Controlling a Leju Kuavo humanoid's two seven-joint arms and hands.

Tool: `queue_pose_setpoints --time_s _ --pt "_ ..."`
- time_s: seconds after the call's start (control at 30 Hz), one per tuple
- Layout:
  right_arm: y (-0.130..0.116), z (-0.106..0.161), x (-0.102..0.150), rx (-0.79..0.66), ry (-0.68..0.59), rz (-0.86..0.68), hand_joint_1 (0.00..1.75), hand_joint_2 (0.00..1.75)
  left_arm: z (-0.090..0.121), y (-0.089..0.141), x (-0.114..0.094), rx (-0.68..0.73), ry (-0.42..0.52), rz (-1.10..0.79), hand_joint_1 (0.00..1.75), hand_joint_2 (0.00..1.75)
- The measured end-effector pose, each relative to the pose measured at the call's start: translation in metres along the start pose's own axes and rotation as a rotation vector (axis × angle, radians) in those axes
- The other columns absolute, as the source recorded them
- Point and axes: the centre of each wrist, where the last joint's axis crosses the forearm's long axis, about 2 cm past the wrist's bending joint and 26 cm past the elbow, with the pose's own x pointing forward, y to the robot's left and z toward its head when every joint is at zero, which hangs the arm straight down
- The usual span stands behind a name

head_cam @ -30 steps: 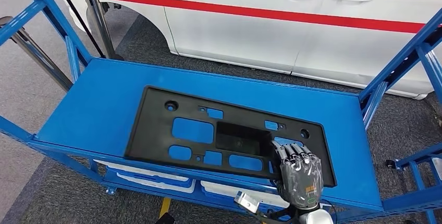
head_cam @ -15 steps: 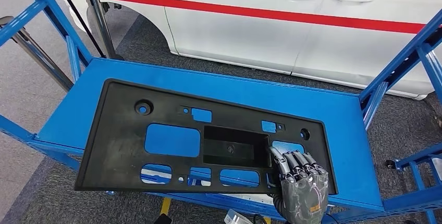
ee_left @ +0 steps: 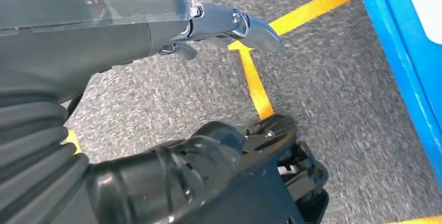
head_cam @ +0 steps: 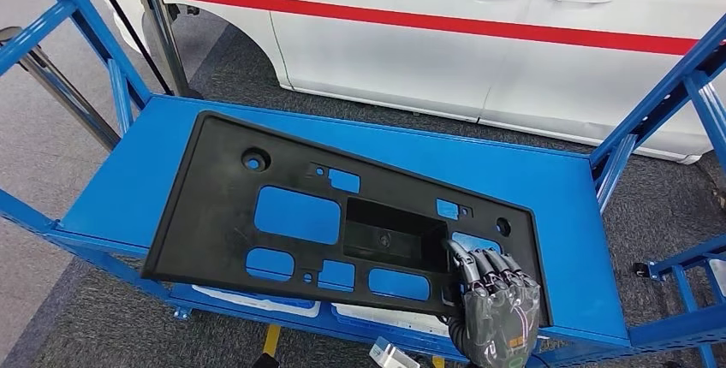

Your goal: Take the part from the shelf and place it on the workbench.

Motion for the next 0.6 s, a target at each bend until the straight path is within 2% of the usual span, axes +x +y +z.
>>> queue_pose_setpoints --time_s 0.13,0.6 --pt "0.0023 0.0019 0.0001 0.012 0.024 0.001 1.75 1.75 0.0006 0.0002 -0.0009 0.03 0.038 -0.014 0.0 1.75" --pt "0.0069 0.0056 0.0007 0.035 0.059 -0.001 1.75 1.75 0.001 0.0013 -0.0013 0.079 0.072 -0.051 0.0 1.75"
